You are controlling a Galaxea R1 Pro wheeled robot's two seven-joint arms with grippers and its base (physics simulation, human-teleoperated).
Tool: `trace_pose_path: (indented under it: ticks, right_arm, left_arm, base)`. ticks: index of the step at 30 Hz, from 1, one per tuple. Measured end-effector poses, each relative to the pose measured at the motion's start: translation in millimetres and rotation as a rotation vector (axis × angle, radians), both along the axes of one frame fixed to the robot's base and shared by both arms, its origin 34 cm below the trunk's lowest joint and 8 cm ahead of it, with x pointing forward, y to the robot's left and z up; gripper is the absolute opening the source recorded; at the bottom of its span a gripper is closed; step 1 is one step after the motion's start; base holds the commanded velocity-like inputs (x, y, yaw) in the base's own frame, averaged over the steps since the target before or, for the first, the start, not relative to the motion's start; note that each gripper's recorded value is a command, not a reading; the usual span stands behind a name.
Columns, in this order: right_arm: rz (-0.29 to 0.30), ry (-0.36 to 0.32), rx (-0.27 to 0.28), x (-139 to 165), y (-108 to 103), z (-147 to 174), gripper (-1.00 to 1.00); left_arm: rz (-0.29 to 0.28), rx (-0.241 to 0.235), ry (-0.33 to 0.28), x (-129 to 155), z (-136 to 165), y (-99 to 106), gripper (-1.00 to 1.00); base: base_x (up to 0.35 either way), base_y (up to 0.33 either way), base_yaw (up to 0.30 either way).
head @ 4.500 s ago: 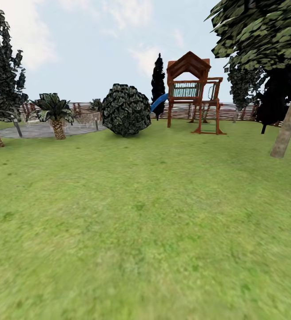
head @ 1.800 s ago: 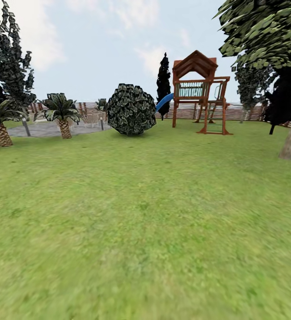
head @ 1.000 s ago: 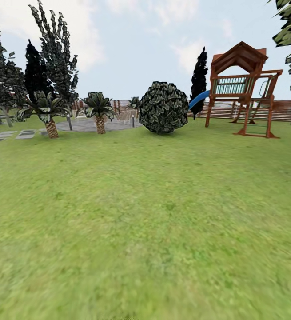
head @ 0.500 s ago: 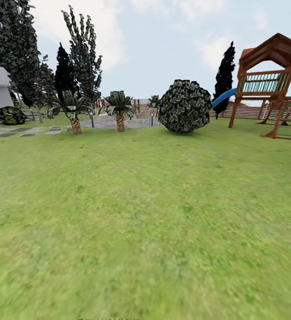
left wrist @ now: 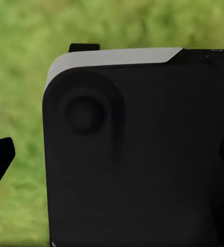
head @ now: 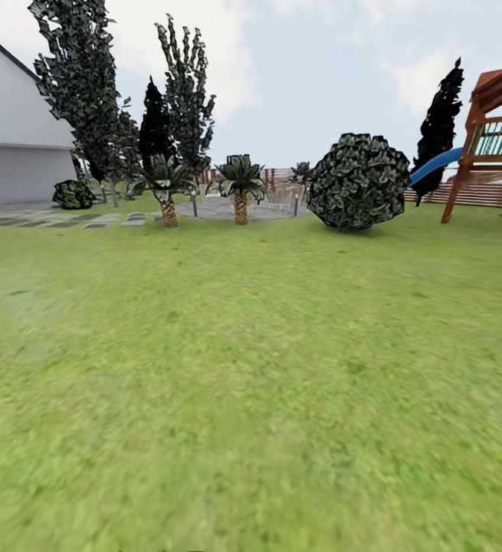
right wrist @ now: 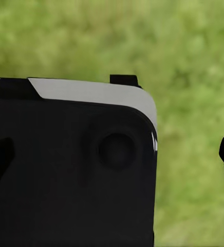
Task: Take the three Easter eggs out of the wicker basket on the lawn in the garden, then place them on the lawn next to a single tree (choose any tree) so that all three eggs are next to the same tree and none are left in the basket.
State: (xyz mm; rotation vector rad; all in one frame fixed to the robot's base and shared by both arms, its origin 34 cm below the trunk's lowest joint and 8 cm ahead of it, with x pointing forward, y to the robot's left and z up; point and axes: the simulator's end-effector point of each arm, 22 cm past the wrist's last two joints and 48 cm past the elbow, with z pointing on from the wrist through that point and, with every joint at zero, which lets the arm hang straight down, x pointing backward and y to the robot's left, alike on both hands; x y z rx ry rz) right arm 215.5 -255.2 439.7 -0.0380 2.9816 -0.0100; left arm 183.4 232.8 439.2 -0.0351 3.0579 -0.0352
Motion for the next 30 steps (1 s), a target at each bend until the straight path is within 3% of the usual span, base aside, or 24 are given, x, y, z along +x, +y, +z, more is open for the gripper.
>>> trace_pose_path:
  ticks: [30]
  right_arm:
    - [0.0, 0.013, -0.001, -5.0, -1.2, -1.1, 1.0]
  left_arm:
    - [0.001, -0.006, 0.017, -6.5, -0.5, -4.9, 1.0]
  base:
    - [0.0, 0.0, 0.29]
